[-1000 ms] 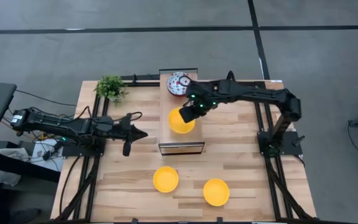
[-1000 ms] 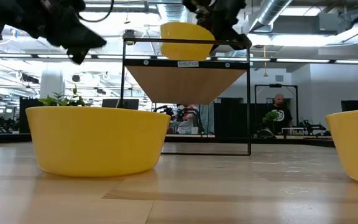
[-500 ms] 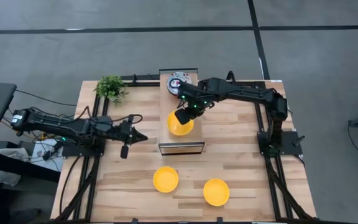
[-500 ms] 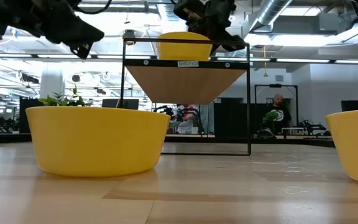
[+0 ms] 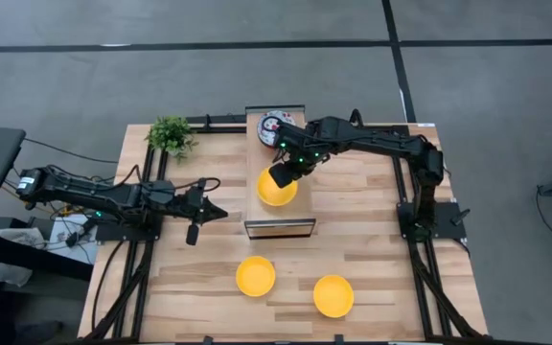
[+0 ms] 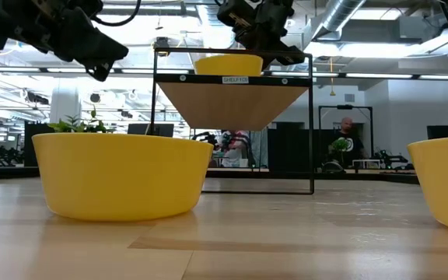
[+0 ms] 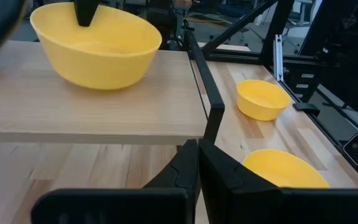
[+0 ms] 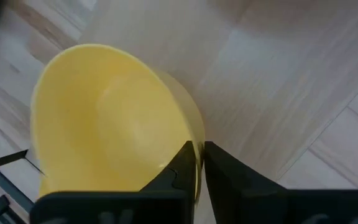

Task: Pick & Place Mini bowls
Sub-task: Put the top yellow bowl on the shelf, then stack the left yellow bowl on the other yellow bowl on the shelf

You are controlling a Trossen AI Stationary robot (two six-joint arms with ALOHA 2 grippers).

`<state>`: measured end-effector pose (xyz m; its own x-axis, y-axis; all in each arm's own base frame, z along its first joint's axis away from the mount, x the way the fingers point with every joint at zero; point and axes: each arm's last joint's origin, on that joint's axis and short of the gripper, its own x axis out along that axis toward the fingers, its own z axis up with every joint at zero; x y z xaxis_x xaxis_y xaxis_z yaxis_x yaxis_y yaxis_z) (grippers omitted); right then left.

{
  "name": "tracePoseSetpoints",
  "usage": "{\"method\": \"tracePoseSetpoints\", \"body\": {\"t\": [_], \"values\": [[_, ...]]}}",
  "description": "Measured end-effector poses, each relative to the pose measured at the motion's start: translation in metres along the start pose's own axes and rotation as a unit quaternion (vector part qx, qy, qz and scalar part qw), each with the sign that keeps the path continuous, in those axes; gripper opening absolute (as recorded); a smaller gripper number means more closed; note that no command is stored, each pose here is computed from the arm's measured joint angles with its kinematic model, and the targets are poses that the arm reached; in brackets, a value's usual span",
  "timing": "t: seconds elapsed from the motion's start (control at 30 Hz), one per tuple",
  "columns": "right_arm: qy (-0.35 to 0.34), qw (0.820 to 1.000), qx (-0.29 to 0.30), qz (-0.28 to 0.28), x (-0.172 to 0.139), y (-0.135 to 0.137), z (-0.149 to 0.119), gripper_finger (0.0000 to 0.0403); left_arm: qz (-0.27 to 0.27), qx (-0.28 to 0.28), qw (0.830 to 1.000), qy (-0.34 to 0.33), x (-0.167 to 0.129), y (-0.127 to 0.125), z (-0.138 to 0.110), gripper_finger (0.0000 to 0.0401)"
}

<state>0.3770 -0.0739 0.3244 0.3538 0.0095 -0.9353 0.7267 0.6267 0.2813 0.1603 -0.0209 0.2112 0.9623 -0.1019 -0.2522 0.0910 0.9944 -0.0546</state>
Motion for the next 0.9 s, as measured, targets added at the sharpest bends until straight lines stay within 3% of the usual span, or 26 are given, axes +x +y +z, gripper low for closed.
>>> {"method": "tracePoseSetpoints", "body": {"t": [0.53, 0.77, 0.9], "values": [[-0.006, 1.0, -0.024, 0.003, -0.006, -0.003, 0.0, 0.0084, 0.0, 0.0, 1.0, -0.002, 0.0, 0.0, 0.001, 0.0011], [-0.045, 0.998, -0.036, 0.03, -0.053, -0.008, -0.014, 0.0072, 0.0, 0.0, 1.0, -0.003, 0.0, 0.0, 0.001, 0.0011], [-0.09, 0.988, -0.122, -0.006, -0.091, -0.015, -0.037, 0.0066, 0.0, -0.001, 1.0, -0.004, 0.0, 0.0, 0.001, 0.0011]]}}
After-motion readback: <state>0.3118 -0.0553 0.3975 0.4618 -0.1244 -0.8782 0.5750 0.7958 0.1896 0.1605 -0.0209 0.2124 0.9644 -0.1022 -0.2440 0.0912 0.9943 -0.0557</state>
